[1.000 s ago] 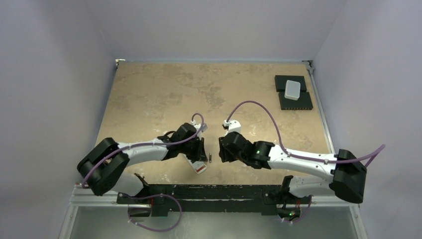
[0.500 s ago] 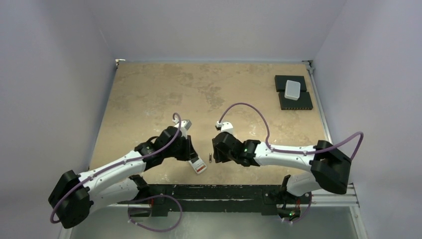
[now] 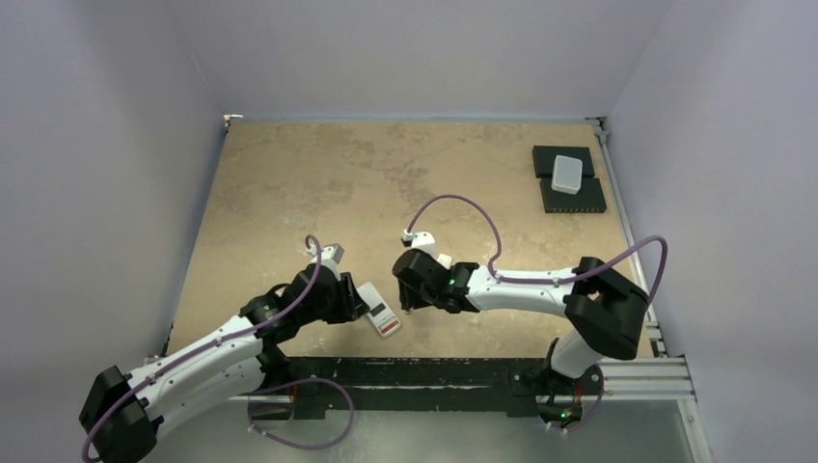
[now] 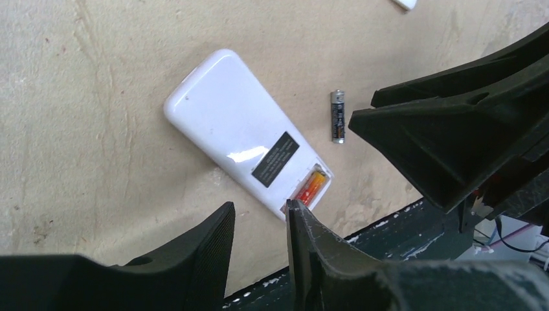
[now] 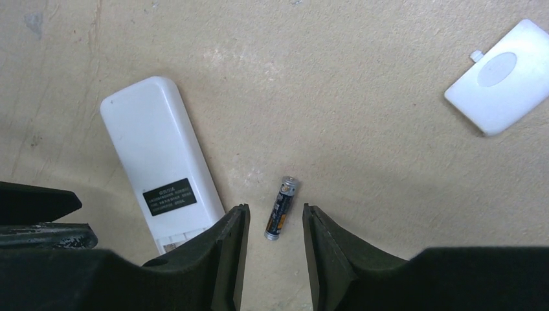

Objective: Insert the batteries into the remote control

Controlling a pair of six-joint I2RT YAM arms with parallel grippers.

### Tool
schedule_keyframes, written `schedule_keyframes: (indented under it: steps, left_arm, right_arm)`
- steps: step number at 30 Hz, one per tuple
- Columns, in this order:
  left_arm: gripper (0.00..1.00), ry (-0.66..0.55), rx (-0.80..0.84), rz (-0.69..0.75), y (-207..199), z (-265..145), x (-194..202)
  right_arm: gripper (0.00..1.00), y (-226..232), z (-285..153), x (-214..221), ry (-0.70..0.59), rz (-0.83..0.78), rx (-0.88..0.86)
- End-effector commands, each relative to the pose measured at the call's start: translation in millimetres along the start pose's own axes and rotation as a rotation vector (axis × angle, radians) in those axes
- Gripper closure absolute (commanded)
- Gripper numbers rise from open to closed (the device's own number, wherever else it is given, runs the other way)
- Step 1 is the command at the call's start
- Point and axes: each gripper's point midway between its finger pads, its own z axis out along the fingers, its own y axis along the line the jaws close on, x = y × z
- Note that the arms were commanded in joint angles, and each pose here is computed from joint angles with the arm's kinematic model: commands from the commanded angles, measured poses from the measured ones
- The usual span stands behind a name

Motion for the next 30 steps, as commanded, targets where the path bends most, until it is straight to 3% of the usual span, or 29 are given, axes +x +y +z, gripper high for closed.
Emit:
schedule_keyframes:
  steps: [1,13,19,24,30]
  left_arm:
    - [0.65,0.007,-0.029,-0.032,10.3,1.9,7.7]
    - [0.63,0.016,-0.006,-0.029,7.4,3.5,10.2]
    - [0.63,0.022,-0.005,-0.031,9.3,5.4,13.1]
    - [0.62,0.023,-0.003,-0.035,9.9,4.7,14.2]
    - [0.62,0.021,0.008,-0.042,9.6,3.1,15.4]
  right_arm:
    - [0.56,8.3,3.5,-16.4,-0.042,0.018,0.020]
    - [0.58,-0.3,20.8,-7.0,-0.003,-0.004,0.100]
    - [0.64,-2.0,23.9,-3.8,0.005,-0.001,0.110]
    - [0.74,-6.0,25.4,-1.1,0.008,-0.003,0.124]
    - [0.97,-4.2,17.6,-3.4,-0.005,0.041,0.104]
